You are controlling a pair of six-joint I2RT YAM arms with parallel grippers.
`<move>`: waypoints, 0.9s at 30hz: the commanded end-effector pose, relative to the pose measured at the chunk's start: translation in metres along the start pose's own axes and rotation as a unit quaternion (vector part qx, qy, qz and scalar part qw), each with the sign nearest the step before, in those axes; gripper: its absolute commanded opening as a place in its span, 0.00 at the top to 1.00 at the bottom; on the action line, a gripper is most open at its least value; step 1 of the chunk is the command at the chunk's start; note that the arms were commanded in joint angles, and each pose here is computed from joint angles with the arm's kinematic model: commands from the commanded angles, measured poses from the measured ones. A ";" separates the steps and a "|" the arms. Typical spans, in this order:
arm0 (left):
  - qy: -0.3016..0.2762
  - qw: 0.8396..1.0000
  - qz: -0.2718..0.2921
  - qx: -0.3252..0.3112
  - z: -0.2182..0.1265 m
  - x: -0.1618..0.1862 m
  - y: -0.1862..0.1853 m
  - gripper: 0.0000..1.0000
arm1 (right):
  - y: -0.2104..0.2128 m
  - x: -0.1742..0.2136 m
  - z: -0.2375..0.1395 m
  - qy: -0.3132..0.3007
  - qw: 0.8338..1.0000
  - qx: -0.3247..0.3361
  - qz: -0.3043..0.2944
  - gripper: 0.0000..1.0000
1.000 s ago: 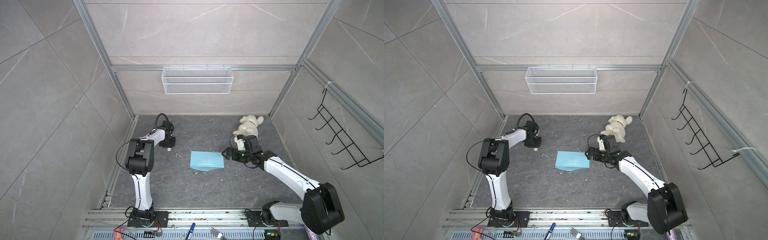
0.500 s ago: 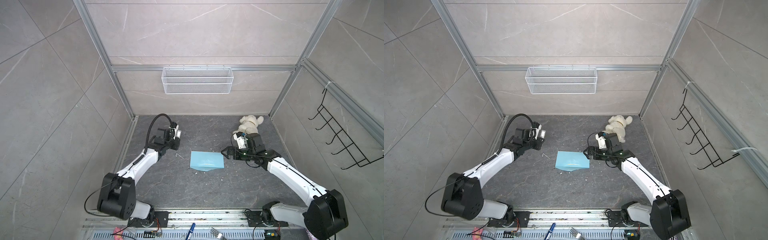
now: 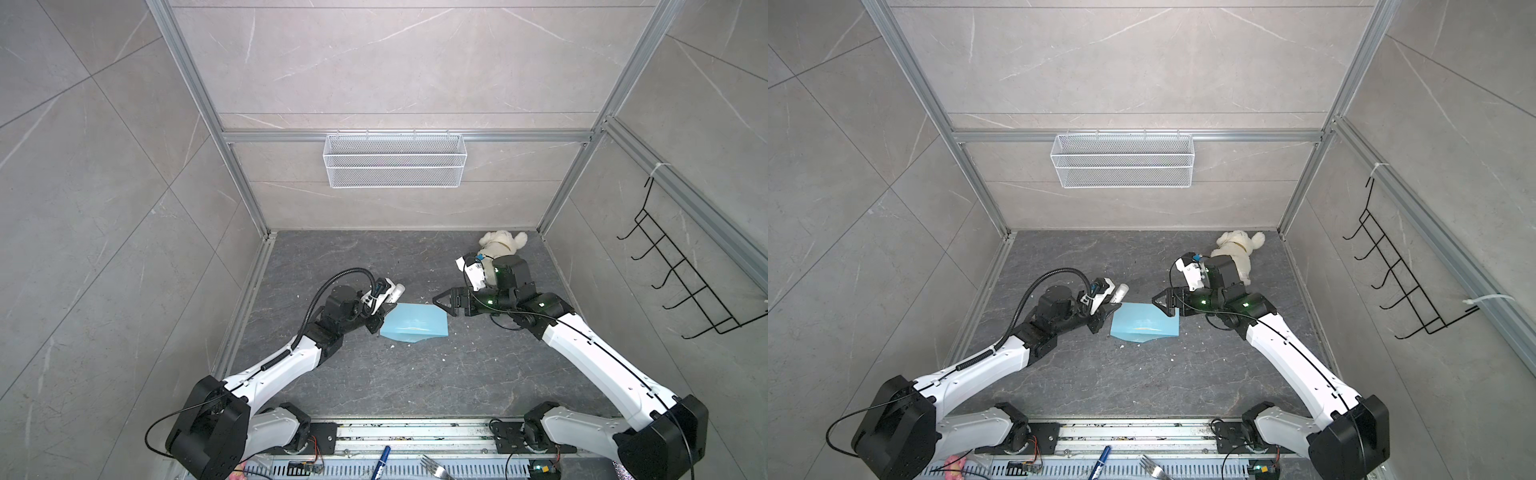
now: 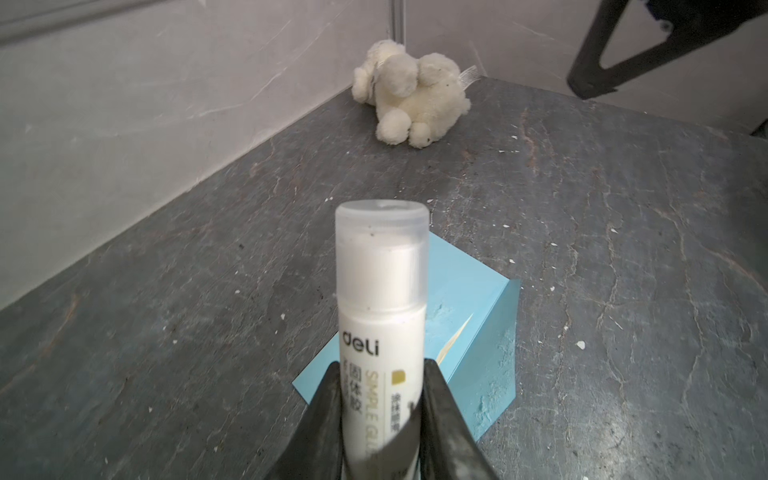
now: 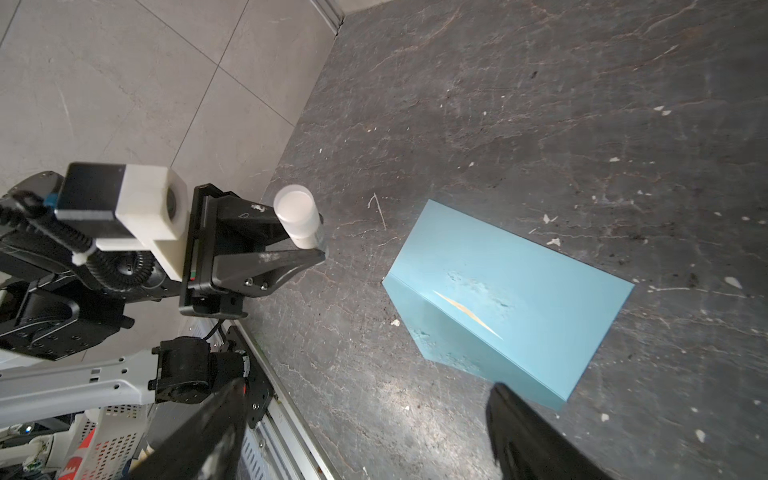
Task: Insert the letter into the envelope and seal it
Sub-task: 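Bring the glue stick toward the right gripper while the right grasps its cap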
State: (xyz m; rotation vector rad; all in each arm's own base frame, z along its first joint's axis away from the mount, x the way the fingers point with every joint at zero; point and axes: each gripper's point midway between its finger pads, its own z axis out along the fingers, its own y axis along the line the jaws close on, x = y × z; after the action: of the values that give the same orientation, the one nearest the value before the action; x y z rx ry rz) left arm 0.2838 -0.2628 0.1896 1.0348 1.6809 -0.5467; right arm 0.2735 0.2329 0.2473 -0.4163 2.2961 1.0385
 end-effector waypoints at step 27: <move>-0.076 0.984 0.144 0.069 -0.018 -0.023 -0.047 1.00 | 0.052 0.014 0.062 0.072 0.997 -0.008 -0.040 0.48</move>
State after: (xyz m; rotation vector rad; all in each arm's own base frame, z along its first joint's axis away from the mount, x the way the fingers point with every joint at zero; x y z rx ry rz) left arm 0.2428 -0.2764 0.1901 1.2656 1.4384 -0.5276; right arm 0.2581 0.3096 0.2319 -0.5964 2.3820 1.0502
